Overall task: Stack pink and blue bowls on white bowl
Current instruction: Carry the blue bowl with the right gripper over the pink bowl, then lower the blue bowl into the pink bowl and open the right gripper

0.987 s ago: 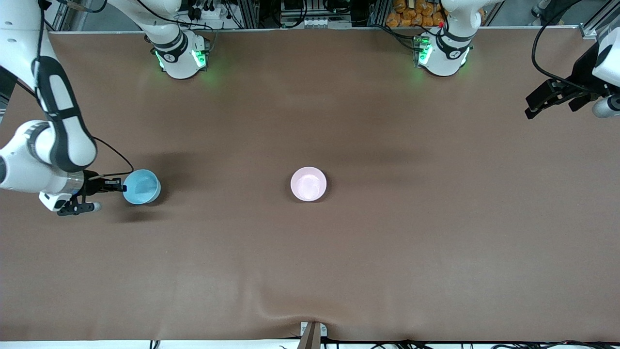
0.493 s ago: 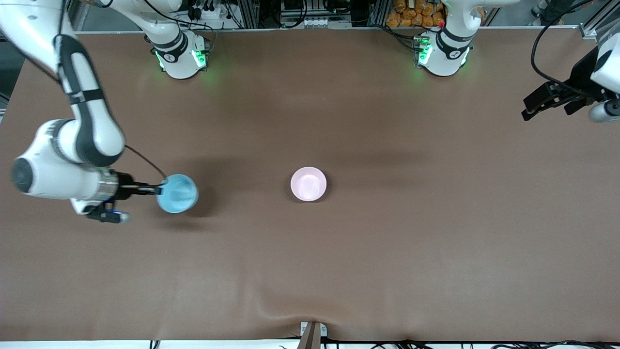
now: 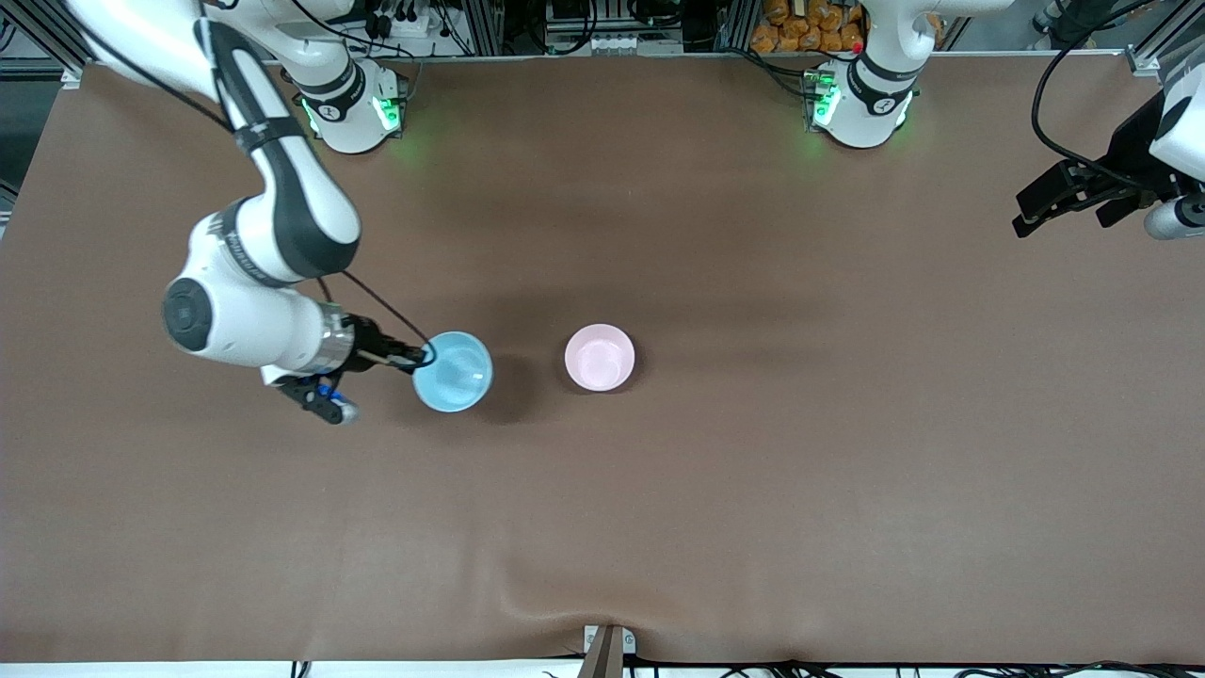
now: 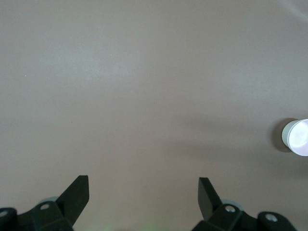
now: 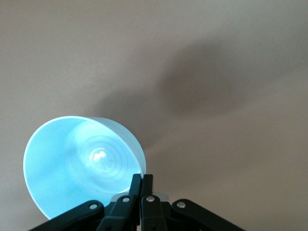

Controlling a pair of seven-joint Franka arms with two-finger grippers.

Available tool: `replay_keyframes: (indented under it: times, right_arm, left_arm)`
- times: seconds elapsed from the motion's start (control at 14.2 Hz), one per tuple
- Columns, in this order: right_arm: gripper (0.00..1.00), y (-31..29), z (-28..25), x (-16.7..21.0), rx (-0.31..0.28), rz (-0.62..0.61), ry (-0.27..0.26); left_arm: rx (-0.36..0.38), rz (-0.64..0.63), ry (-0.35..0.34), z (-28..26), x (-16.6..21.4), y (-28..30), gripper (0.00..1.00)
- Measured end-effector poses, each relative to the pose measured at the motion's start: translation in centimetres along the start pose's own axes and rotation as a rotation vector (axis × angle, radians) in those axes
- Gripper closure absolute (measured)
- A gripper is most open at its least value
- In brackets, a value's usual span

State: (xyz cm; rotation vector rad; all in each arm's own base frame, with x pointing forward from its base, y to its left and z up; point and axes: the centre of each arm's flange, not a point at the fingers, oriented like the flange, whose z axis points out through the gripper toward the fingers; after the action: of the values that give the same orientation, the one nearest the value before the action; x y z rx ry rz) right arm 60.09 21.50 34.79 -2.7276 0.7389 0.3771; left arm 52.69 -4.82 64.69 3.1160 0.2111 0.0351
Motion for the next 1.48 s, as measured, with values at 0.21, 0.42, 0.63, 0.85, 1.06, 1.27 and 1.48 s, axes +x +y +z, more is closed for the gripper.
replay_keyframes:
  times: [0.21,0.42,0.63,0.85,1.06,1.27,1.48]
  right_arm:
    - [0.98,-2.7,1.6,-2.7,0.006,0.072,0.01]
    - [0.98,-5.0,3.6,-5.0,0.016,0.116,0.023]
    - [0.98,-6.8,7.7,-7.1,0.032,0.16,0.043]
    - [0.98,-8.8,12.2,-9.6,0.047,0.175,0.055]
    - [0.98,-9.6,14.6,-11.1,0.045,0.181,0.055]
    - [0.98,-9.8,15.0,-11.6,0.051,0.174,0.06]
    - [0.98,-9.7,15.9,-12.0,0.051,0.17,0.066]
  left_arm:
    - [0.001,0.002,-0.004,0.1,0.0,0.1,0.0]
    - [-0.002,0.004,-0.008,0.2,0.0,0.2,0.0]
    - [-0.001,0.004,-0.03,0.3,-0.3,0.2,0.0]
    - [0.0,0.0,-0.036,0.4,-0.3,0.0,0.0]
    - [0.0,0.001,-0.036,0.4,-0.3,0.0,0.0]
    - [0.0,0.003,-0.037,0.4,-0.4,0.2,0.0]
    - [0.001,0.014,-0.041,0.4,-0.5,0.8,0.0]
